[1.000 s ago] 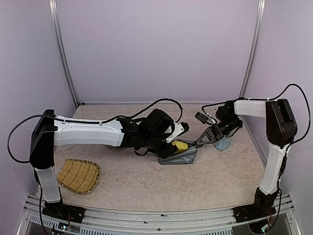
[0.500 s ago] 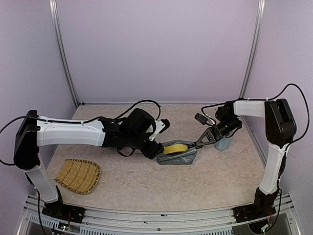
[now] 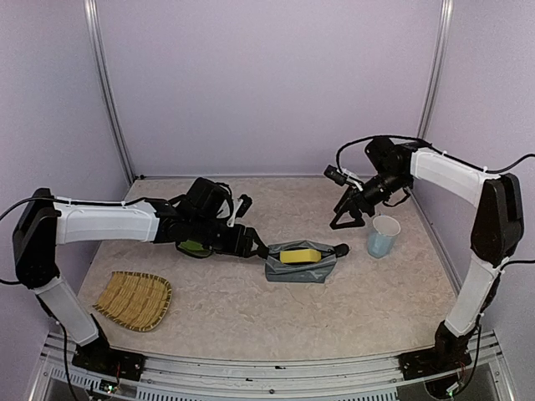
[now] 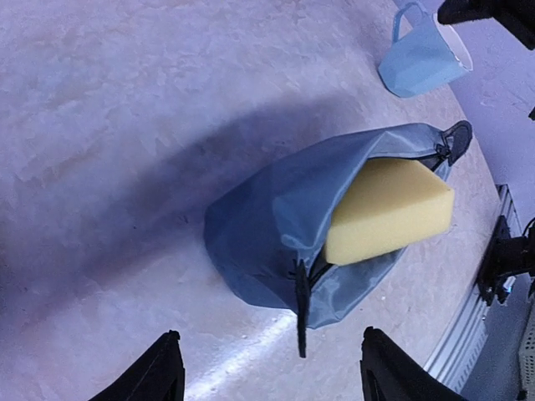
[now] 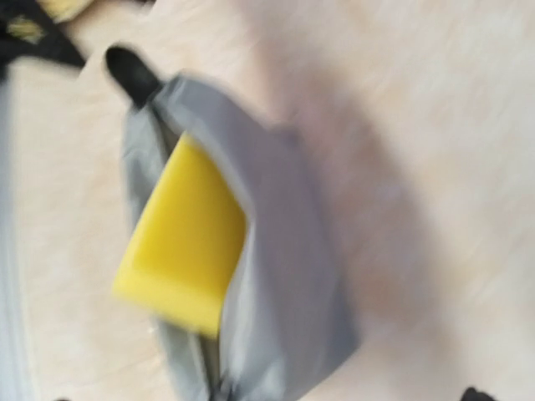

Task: Sort the hair-cutting tools

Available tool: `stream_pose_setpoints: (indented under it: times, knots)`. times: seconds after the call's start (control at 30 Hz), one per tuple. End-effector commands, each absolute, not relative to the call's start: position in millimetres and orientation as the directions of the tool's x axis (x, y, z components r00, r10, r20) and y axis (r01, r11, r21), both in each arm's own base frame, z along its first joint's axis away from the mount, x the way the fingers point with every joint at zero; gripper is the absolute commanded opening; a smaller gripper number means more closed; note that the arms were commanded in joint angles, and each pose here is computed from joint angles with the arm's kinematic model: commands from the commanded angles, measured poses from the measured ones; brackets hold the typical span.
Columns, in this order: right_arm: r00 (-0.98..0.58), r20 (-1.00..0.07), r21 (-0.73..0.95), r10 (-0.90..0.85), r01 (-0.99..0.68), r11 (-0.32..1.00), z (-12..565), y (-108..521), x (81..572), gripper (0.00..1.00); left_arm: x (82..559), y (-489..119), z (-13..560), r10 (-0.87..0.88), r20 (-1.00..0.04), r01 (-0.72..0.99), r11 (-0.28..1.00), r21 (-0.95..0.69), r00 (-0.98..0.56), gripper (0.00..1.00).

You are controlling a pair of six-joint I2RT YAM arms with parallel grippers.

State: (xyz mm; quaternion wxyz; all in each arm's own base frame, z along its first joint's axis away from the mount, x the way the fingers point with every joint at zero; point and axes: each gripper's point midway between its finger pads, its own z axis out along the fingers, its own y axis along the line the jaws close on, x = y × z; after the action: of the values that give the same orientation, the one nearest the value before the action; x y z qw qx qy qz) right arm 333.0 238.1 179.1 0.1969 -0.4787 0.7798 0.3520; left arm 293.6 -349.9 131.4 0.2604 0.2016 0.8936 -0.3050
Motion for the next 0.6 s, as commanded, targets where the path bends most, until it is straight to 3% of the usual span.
stream_pose_setpoints:
  times: [0.0,0.13,0.27,0.57]
  knots:
    - [-0.326,-0.697,0.127,-0.639,-0.933,0.337,201.6,269.0,351.5,1.0,281.5,-369.2,126.4,0.173,-0.51,0.481,0.666,-0.57,-0.843,0.69]
    - [-0.314,-0.608,0.218,-0.73,-0.949,0.227,167.5,300.0,331.7,1.0,282.1,-368.1,116.9,0.184,-0.494,0.473,0.682,-0.559,-0.85,0.66]
    - [-0.256,-0.573,0.16,-0.778,-0.967,0.2,141.9,321.3,330.9,1.0,281.5,-371.6,109.2,0.191,-0.474,0.466,0.675,-0.572,-0.859,0.61]
    - [-0.245,-0.475,0.156,-0.845,-0.969,0.193,100.9,327.7,330.3,1.0,281.3,-380.6,103.0,0.184,-0.45,0.453,0.646,-0.615,-0.874,0.39]
